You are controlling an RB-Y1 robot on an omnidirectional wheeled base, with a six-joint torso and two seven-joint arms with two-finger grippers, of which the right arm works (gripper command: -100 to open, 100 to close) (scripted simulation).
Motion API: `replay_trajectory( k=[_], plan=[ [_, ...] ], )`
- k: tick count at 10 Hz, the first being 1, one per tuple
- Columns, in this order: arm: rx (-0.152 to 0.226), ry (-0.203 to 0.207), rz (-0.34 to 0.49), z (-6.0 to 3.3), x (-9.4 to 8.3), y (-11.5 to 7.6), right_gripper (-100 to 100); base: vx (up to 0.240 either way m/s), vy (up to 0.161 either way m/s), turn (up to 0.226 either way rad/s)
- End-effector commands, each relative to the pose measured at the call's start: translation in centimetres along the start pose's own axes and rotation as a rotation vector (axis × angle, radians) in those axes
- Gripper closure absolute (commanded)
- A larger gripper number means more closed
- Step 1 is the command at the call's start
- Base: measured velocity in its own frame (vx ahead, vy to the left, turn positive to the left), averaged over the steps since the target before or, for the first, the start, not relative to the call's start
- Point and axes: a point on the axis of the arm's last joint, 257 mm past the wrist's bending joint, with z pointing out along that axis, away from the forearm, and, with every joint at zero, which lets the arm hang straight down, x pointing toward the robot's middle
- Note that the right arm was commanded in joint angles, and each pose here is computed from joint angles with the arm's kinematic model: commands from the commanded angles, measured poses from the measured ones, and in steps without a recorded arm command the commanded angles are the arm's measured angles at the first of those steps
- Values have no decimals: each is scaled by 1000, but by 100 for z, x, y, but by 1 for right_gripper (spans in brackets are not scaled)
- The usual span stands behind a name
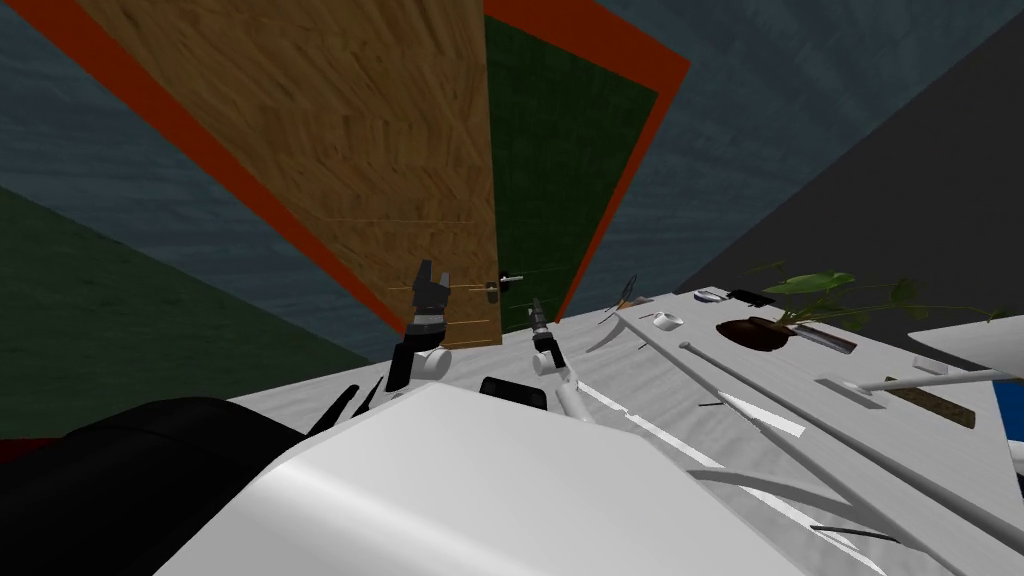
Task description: Pull the door open
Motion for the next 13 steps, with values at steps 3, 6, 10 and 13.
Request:
replay_trajectory(
  k=[3, 6, 10, 13],
  plan=[
    [53, 47, -8, 36, 232, -247, -100, 102, 19, -100],
    [79, 72, -14, 60, 357, -363, -100, 71, 26, -64],
    [124, 120, -26, 92, 597, -556, -100, 86, 26, -84],
    [153, 153, -35, 107, 768, -674, -100, 102, 30, -80]
  ],
)
